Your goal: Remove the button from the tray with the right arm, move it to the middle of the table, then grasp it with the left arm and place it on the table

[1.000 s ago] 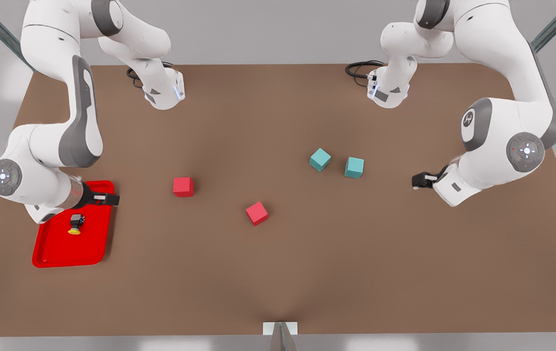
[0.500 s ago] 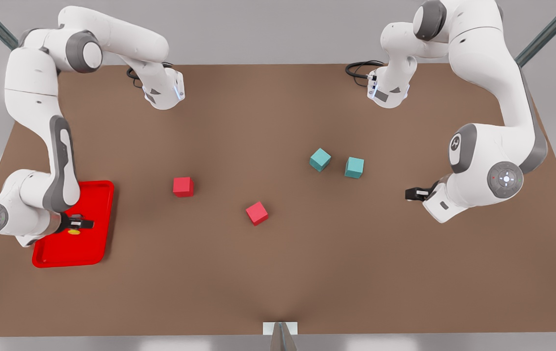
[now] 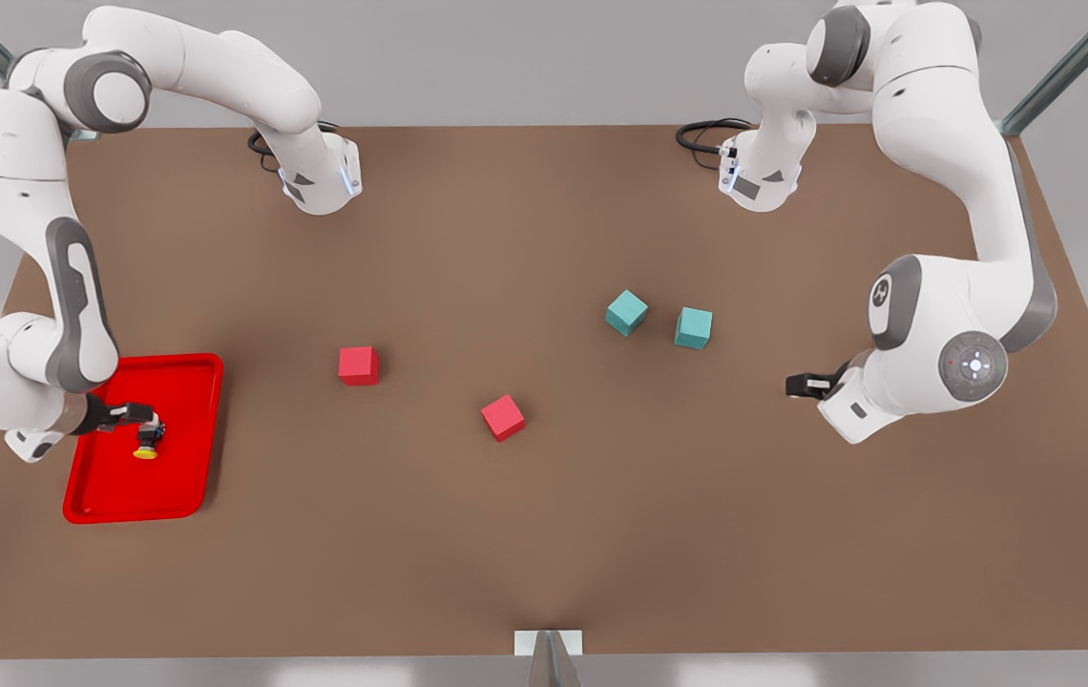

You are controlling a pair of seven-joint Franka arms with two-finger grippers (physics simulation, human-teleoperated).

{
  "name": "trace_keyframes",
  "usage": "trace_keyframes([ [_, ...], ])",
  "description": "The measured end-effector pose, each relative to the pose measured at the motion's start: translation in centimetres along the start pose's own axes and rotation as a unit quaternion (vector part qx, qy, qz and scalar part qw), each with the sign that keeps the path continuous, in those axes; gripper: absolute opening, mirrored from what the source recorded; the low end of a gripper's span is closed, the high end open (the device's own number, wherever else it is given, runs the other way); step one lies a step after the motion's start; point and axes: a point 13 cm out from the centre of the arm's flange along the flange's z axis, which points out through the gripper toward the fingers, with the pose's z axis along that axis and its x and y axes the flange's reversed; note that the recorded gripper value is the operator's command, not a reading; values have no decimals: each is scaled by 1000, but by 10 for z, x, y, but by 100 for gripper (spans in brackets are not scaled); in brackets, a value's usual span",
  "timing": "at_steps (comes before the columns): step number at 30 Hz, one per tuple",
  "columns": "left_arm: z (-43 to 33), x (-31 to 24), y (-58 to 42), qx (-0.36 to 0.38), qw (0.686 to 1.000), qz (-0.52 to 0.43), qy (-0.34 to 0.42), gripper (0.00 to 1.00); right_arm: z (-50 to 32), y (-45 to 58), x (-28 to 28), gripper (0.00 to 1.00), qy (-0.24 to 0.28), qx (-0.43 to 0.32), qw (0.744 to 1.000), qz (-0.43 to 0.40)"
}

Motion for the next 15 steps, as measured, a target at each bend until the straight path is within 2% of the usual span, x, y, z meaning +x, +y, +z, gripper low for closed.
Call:
trace_keyframes([
  [15,-6,1,1,0,1000,-2,-4,100,44,-5,11,100,-12,35,993,-111],
])
